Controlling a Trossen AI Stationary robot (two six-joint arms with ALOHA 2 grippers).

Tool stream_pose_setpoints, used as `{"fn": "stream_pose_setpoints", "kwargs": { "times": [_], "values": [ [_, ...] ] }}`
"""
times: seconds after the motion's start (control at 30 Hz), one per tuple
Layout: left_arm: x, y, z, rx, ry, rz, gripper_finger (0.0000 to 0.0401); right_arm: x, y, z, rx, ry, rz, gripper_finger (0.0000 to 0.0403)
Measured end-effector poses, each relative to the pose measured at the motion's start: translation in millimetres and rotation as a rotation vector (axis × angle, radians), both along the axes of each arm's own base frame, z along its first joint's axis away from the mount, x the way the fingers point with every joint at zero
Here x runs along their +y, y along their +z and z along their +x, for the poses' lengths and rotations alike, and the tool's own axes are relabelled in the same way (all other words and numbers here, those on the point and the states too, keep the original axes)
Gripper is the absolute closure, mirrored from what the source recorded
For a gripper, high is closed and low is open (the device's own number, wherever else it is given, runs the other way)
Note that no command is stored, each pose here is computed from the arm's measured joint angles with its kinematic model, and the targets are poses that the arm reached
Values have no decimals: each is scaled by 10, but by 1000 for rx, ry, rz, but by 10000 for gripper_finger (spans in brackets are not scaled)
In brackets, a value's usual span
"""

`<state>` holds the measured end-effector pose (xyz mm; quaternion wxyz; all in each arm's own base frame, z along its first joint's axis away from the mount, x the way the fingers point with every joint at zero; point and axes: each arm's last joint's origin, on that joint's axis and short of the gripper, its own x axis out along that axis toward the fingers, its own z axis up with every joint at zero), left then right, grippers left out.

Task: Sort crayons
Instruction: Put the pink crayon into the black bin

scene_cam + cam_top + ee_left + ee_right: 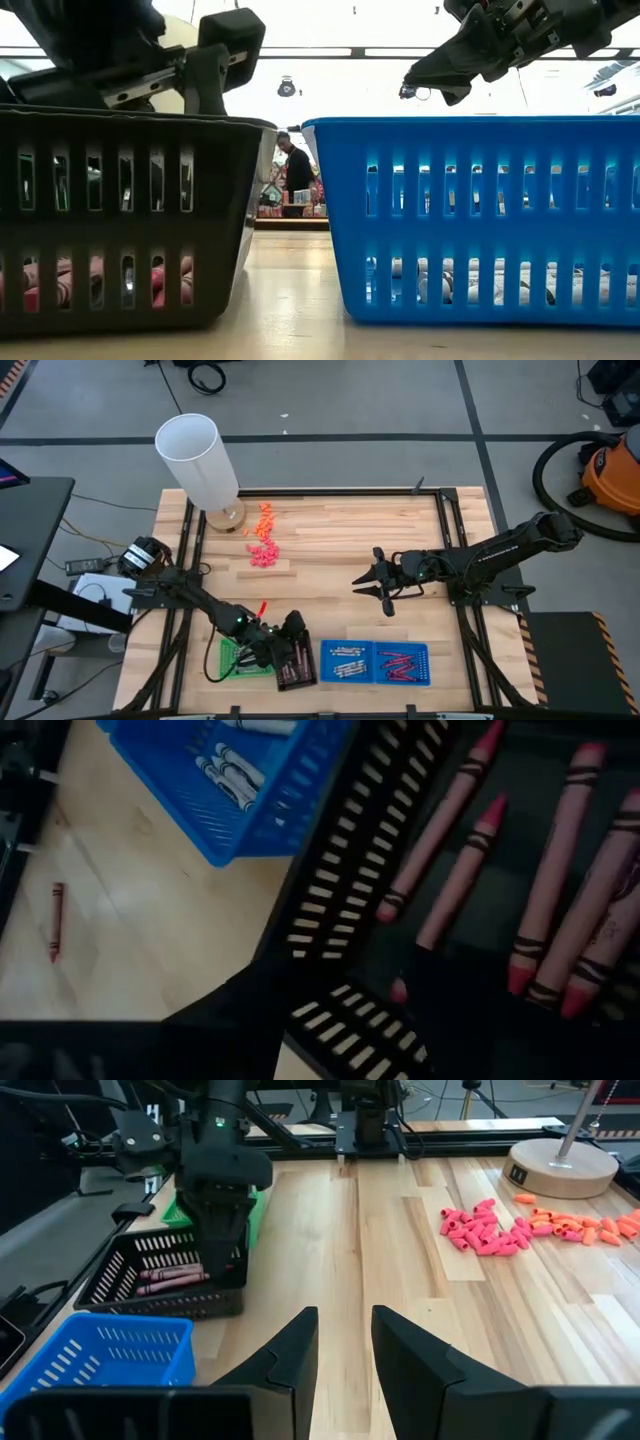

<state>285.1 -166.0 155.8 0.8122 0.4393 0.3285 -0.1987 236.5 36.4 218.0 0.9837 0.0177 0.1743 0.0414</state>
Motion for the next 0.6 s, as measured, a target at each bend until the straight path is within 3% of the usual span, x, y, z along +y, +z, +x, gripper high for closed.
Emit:
{"fn": "stream_pose_setpoints", "kwargs": {
  "times": [0.37,0.6],
  "values": [
    [13,331,-52,-114,8,-61,229,-52,-11,3,12,-27,4,296],
    [171,518,-45,-169,88,-93,240,-87,-113,-42,123,-145,-5,296]
  ]
}}
